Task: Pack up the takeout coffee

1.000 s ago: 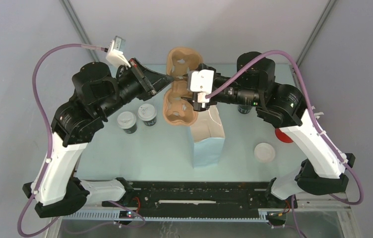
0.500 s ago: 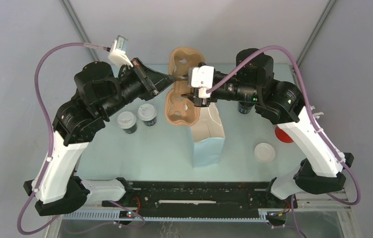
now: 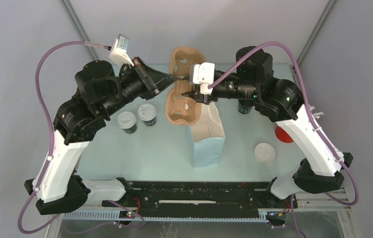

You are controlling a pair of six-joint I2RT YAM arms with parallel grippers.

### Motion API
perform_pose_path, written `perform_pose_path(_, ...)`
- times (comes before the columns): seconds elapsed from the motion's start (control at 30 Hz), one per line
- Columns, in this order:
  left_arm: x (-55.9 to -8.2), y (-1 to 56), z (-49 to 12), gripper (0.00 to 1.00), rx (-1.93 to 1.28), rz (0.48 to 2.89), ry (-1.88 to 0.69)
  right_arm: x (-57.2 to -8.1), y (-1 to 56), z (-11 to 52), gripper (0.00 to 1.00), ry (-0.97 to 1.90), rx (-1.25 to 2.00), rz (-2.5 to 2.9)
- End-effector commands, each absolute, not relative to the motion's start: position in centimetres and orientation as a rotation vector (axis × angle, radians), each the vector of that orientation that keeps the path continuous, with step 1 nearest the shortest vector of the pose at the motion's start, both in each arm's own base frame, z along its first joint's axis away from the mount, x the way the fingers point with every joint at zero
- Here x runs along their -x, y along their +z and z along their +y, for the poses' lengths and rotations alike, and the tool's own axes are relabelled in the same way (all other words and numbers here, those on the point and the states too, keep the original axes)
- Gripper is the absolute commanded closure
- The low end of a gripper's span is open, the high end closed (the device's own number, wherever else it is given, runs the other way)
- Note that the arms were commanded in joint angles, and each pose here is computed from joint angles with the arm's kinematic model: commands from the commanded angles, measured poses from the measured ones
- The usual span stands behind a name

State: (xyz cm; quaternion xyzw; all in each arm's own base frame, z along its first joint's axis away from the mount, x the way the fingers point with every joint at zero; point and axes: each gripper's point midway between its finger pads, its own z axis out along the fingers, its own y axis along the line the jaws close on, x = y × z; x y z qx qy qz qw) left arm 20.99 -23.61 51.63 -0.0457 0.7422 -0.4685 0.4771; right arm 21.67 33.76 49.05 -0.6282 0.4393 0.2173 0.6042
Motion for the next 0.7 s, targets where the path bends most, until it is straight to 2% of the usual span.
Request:
perform_pose_path(0.0,-20.3,54.0,-22.9,0.97,0.082,1.734,-1.159,-22.1,50.1,33.3,0.49,0.525,1.397,1.026)
perform_pose_path(0.03,-20.2,54.0,-22.8,0.9,0.08,1.733,-1.157,-22.2,50.1,33.2,0.49,0.526,1.388,1.032)
perform_pose_path(0.13,-20.2,54.0,-21.5,0.53,0.107,1.722,-1.105,-22.9,50.2,32.2,0.51,0.527,1.341,1.081)
perform_pose_path(0.23,-20.3,52.5,-19.3,0.29,0.168,1.748,-1.007,-23.9,49.9,29.8,0.51,0.5,1.28,1.145)
perform_pose_path(0.3,-20.2,50.6,-18.9,0.18,0.182,1.798,-0.974,-24.1,49.7,27.8,0.51,0.484,1.24,1.176)
perform_pose_path(0.47,-20.1,44.0,-22.7,0.11,0.141,2.05,-1.007,-22.8,50.0,23.6,0.51,0.538,1.16,1.187)
perform_pose_path(0.67,-22.0,40.1,-25.4,0.18,0.119,2.171,-0.968,-17.6,49.3,25.0,0.51,0.875,1.206,1.081)
